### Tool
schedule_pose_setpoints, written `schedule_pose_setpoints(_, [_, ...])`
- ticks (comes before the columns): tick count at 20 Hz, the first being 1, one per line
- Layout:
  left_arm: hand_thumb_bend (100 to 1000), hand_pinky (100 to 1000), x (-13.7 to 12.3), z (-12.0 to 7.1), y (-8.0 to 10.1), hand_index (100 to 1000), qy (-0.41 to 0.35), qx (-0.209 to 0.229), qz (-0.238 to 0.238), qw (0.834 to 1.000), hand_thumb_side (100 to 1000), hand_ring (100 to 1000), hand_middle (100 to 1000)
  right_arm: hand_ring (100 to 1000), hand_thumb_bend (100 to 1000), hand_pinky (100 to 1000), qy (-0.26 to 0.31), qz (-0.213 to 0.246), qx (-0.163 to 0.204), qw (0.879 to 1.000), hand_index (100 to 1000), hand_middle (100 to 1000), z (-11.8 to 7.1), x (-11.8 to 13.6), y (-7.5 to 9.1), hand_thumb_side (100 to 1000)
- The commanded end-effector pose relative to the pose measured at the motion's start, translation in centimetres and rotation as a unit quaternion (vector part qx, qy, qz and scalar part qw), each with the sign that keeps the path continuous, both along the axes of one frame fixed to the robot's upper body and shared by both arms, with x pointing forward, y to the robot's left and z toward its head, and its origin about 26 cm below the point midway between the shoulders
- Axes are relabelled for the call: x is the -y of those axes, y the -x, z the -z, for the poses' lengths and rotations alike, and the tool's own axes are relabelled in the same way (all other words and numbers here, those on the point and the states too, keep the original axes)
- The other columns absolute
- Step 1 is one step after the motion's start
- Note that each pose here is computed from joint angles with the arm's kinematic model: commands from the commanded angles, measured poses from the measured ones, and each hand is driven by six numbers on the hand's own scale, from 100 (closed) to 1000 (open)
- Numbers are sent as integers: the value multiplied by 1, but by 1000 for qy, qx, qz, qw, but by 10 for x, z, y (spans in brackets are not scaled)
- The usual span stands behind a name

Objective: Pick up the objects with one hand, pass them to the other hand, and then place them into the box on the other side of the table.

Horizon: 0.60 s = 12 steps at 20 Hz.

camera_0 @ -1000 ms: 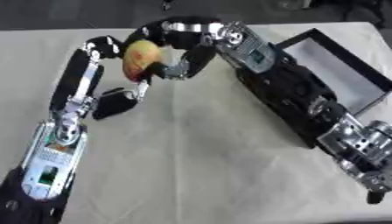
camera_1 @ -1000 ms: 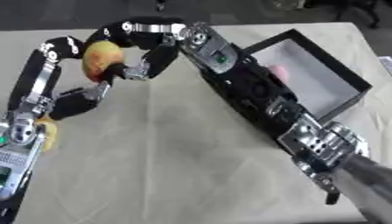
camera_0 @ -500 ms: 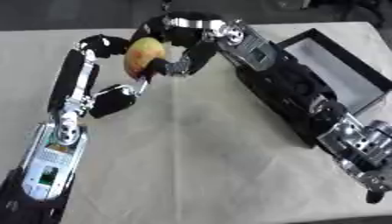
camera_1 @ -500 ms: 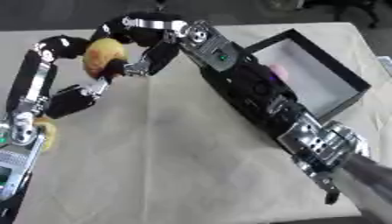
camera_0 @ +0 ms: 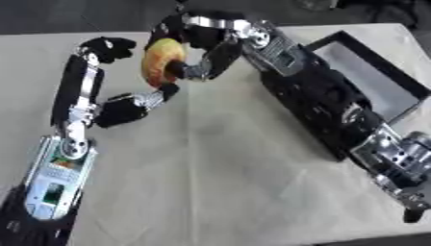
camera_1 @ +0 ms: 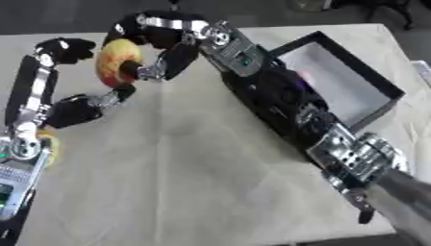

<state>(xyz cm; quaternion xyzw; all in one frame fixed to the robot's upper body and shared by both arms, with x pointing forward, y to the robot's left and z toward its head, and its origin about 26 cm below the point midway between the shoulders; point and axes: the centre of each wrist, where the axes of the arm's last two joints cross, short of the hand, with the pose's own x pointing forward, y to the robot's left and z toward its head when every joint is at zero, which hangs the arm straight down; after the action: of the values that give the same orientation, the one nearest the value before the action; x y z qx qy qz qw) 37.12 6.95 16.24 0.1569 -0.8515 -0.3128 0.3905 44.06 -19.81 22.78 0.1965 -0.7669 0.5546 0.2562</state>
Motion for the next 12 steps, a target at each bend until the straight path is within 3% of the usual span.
schedule_pose_setpoints(1, [758,755,-2,-6,0,740,-3,10,5,1000,477,698,593,771,100,922,-5,-10,42,999,718,562,-26,13,2,201])
schedule_pose_setpoints(9, [752,756,-6,-2,-2,742,-11,4,5,1000,476,699,595,771,100,923,-22,7,32,999,717,562,-37,29,5,206])
schedule_pose_setpoints(12, [749,756,-9,0,-3,741,-14,1,-1,1000,476,699,595,770,100,923,-35,23,33,999,717,563,-45,45,9,209])
